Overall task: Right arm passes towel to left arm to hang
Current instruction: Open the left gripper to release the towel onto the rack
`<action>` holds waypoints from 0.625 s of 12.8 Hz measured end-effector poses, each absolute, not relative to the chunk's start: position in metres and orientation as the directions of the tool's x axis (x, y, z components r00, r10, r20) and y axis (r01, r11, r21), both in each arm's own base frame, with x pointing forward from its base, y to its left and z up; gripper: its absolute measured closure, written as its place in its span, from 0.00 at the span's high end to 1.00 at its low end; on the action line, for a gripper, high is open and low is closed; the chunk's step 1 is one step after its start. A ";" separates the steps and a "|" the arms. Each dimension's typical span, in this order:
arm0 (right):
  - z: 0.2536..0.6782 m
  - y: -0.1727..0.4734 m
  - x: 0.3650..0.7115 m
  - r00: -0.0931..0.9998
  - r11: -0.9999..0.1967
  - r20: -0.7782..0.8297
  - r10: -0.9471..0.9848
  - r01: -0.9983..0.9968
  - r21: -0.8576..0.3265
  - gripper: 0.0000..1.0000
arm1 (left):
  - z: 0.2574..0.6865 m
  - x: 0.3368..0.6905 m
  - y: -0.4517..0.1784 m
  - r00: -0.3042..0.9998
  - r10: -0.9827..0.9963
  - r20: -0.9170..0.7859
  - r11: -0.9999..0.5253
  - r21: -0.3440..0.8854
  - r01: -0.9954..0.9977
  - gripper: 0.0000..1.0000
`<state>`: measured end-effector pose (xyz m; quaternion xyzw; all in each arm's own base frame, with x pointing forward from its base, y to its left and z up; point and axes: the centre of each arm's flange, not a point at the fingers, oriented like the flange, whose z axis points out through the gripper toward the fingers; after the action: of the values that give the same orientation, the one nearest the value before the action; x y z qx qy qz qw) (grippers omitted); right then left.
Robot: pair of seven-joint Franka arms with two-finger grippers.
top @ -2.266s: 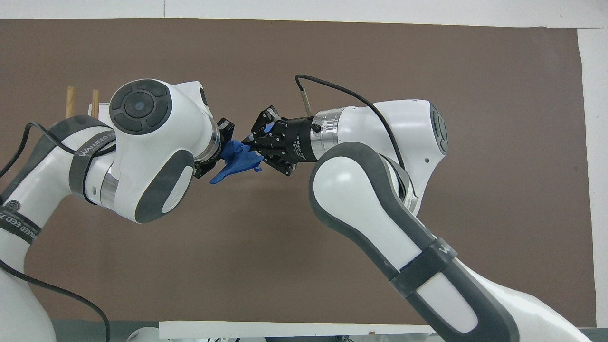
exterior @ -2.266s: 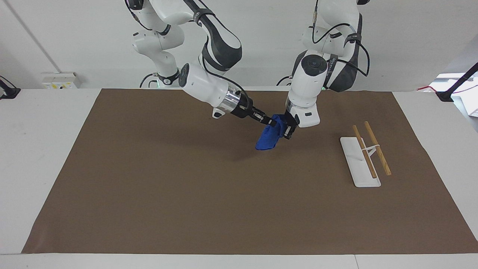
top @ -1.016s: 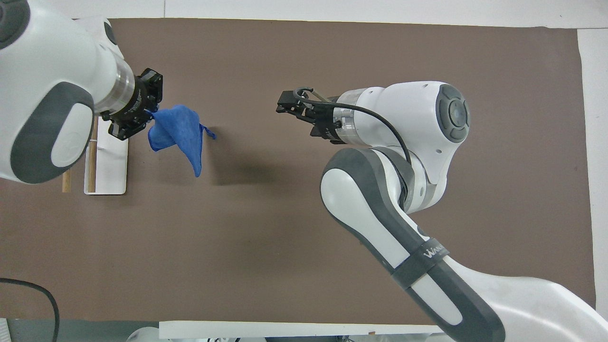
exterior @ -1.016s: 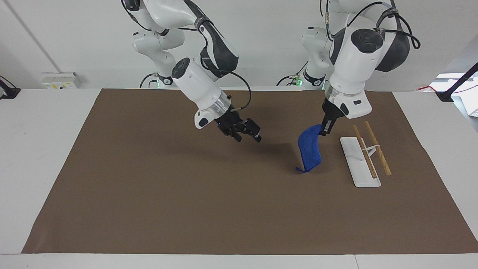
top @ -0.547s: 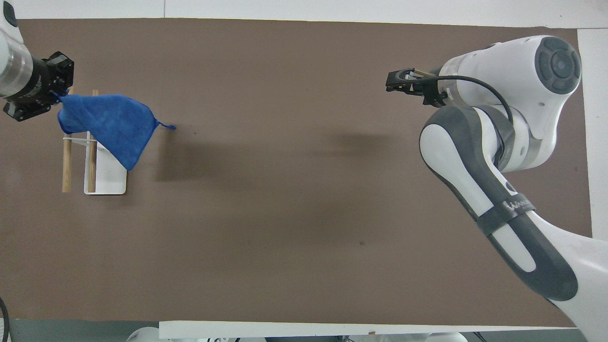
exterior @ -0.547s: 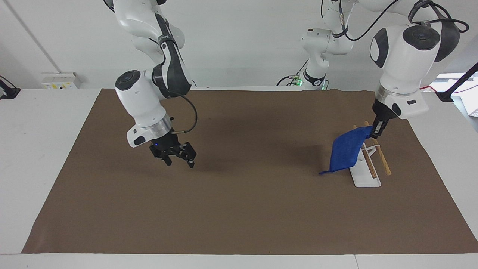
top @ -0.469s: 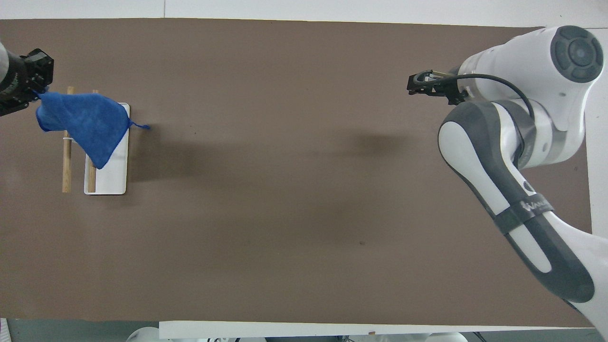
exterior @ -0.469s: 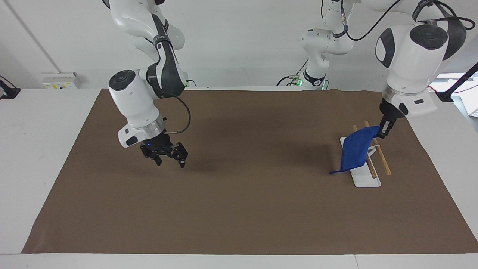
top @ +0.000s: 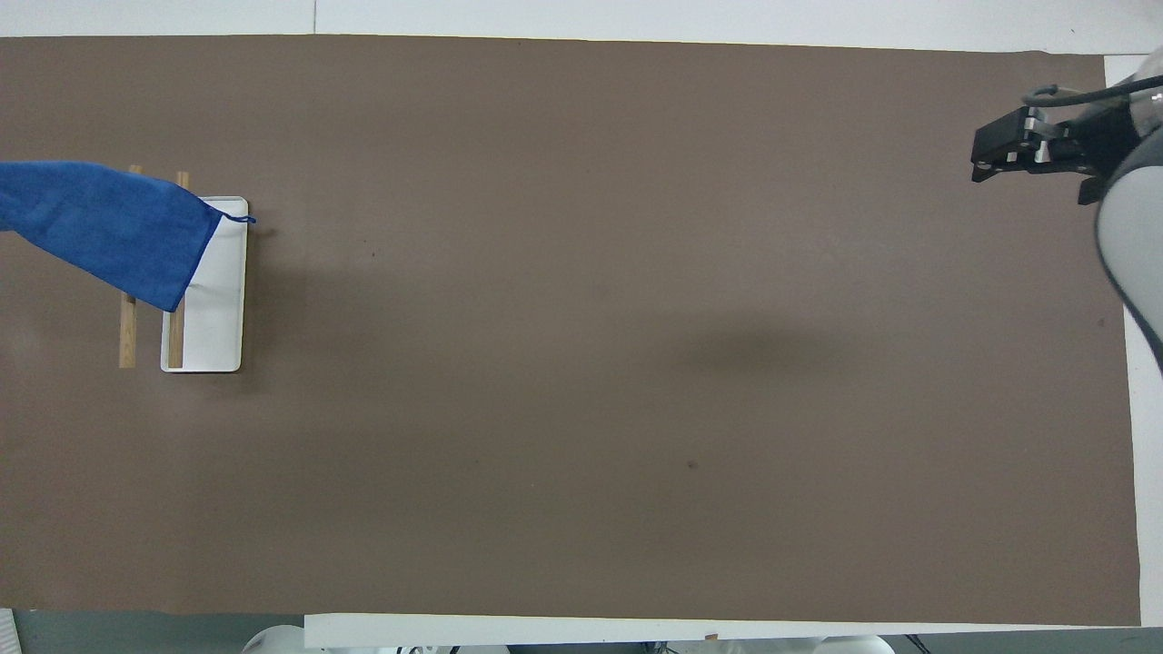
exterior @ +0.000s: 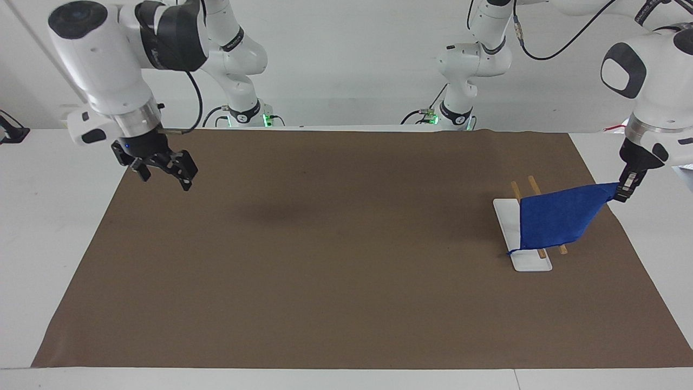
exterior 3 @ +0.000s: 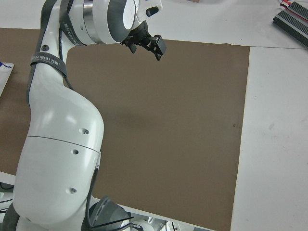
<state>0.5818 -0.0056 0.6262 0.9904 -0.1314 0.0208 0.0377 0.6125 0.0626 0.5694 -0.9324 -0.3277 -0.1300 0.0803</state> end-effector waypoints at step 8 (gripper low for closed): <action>0.645 -0.044 0.544 0.982 -0.980 -0.068 -0.178 -0.170 0.105 1.00 | 0.495 0.569 0.077 0.770 0.563 0.298 -0.801 -0.030 0.598 0.02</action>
<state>0.5438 -0.0441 0.6446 0.9942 -0.0875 -0.0388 0.0493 0.5687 0.0767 0.4952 -0.9388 -0.3091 -0.1386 0.0617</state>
